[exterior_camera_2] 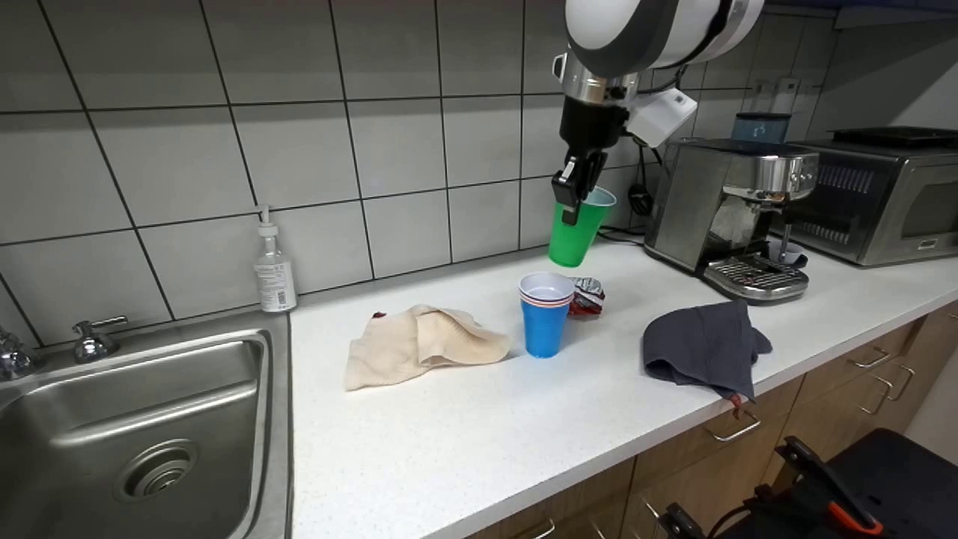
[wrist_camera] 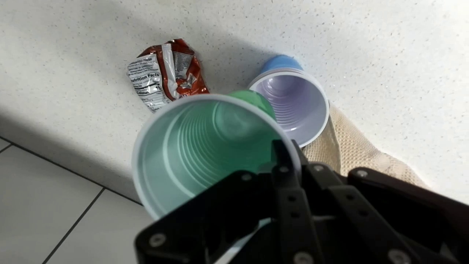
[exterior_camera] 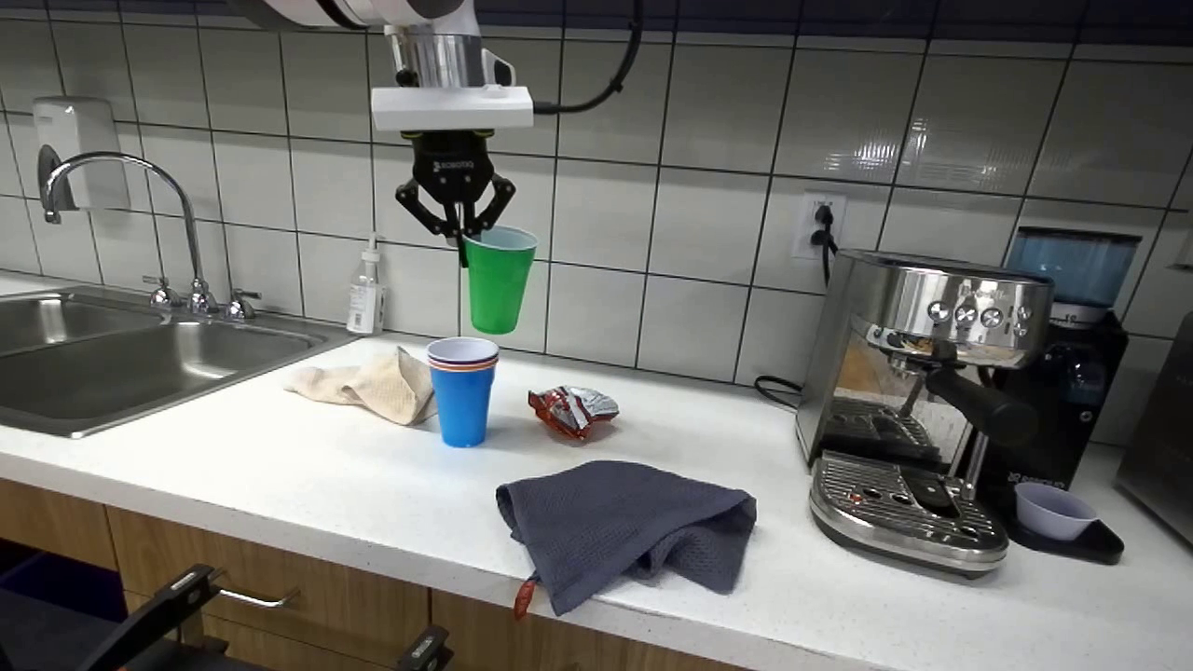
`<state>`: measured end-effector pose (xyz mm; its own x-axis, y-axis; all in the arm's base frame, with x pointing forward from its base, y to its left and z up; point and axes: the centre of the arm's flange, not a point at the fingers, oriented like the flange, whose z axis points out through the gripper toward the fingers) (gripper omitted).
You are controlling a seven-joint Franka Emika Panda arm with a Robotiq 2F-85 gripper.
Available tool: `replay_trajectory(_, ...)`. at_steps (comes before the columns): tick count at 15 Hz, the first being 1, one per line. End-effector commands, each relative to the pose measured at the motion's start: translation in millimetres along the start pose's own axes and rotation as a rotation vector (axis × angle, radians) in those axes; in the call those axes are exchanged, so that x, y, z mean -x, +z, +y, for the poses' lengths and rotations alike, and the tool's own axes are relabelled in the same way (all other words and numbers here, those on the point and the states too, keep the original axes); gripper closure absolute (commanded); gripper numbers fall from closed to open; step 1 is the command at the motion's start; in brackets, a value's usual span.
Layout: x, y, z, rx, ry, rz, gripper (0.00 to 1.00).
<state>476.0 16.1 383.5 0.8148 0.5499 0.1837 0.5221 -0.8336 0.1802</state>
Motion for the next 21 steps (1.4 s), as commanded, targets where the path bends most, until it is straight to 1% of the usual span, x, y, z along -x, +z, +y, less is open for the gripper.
replay_trajectory(1,5.5,-4.8,-16.0,0.001,-0.004,0.035,0.99)
replay_trajectory(7,0.6,2.9,-32.5,-0.005,-0.03,0.036,0.99)
replay_trajectory(13,-5.5,11.5,-42.2,-0.003,-0.029,0.041,0.99)
replay_trajectory(21,-9.9,24.8,-46.7,-0.001,-0.008,0.043,0.99)
